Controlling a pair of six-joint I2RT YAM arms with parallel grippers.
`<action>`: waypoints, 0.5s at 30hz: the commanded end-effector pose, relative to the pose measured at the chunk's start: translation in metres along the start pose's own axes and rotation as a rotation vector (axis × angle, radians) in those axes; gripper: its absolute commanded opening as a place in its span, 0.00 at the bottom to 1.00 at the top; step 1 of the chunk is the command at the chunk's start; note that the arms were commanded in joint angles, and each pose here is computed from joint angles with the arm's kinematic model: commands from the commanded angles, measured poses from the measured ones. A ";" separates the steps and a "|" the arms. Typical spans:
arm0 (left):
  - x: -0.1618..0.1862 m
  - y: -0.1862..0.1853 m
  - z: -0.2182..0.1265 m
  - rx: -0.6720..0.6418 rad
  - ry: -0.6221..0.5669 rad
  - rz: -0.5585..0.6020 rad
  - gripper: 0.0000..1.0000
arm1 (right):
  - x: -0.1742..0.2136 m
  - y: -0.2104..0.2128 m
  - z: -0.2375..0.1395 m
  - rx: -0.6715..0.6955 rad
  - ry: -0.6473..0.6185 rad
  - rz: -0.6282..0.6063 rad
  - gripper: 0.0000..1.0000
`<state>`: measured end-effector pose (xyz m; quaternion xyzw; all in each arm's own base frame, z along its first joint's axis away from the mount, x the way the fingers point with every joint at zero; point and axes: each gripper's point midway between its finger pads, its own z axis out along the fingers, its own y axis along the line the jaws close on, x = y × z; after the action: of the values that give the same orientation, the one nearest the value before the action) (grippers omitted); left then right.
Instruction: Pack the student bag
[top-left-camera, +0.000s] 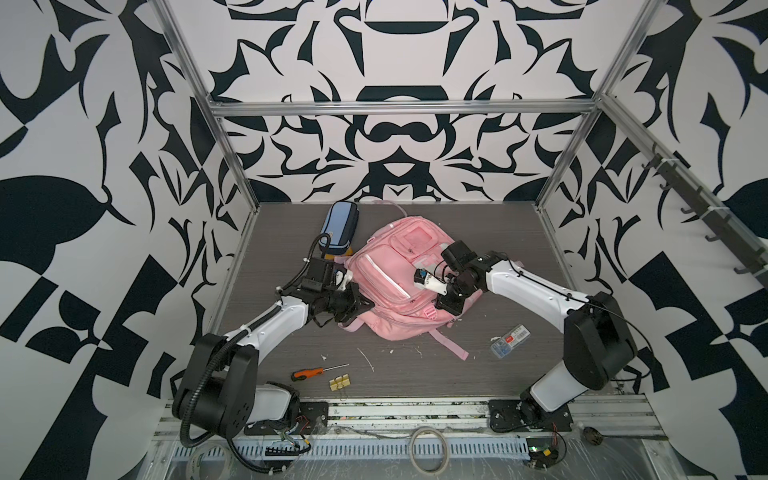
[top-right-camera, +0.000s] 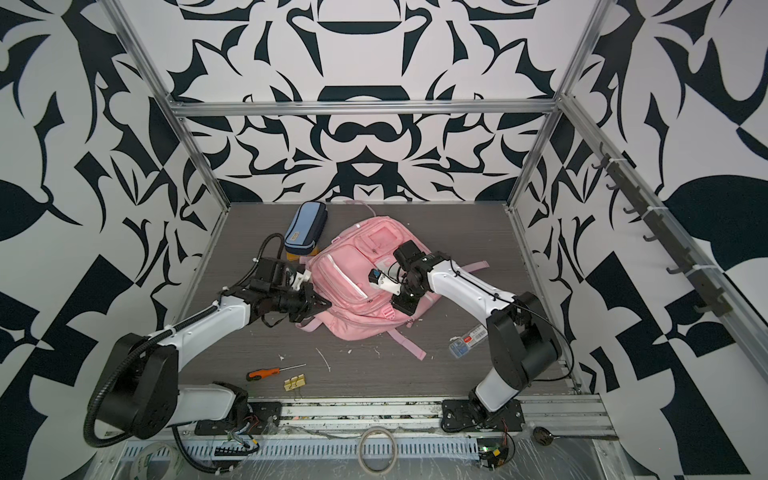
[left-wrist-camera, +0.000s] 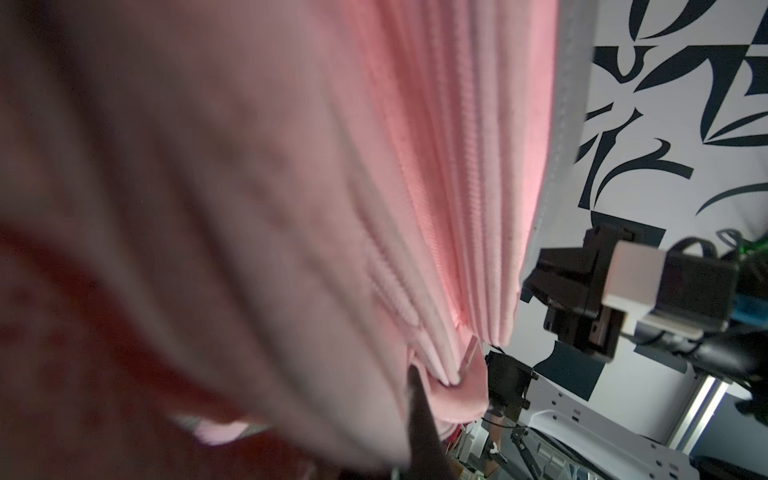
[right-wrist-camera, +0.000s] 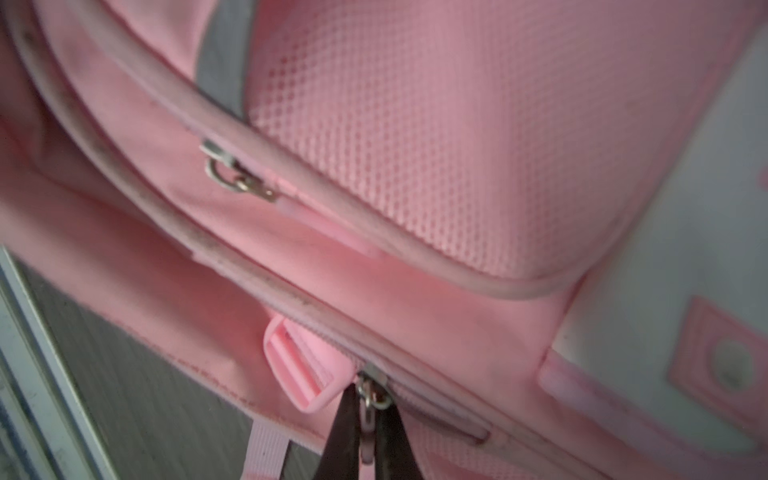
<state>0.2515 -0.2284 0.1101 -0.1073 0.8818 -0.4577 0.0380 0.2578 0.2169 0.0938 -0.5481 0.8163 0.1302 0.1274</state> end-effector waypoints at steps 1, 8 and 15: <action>-0.005 -0.054 0.012 0.151 -0.011 0.117 0.00 | -0.038 0.031 -0.030 -0.057 -0.106 -0.092 0.00; 0.014 -0.041 0.028 0.096 0.025 0.135 0.00 | -0.047 0.004 -0.033 0.025 -0.069 -0.047 0.00; 0.012 -0.048 0.038 0.154 0.019 0.125 0.00 | -0.064 0.009 -0.041 -0.009 -0.139 -0.039 0.00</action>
<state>0.2521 -0.2643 0.1062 -0.0805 0.8771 -0.4701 0.0572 0.2501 0.2243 0.1146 -0.5526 0.8205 0.1205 0.0827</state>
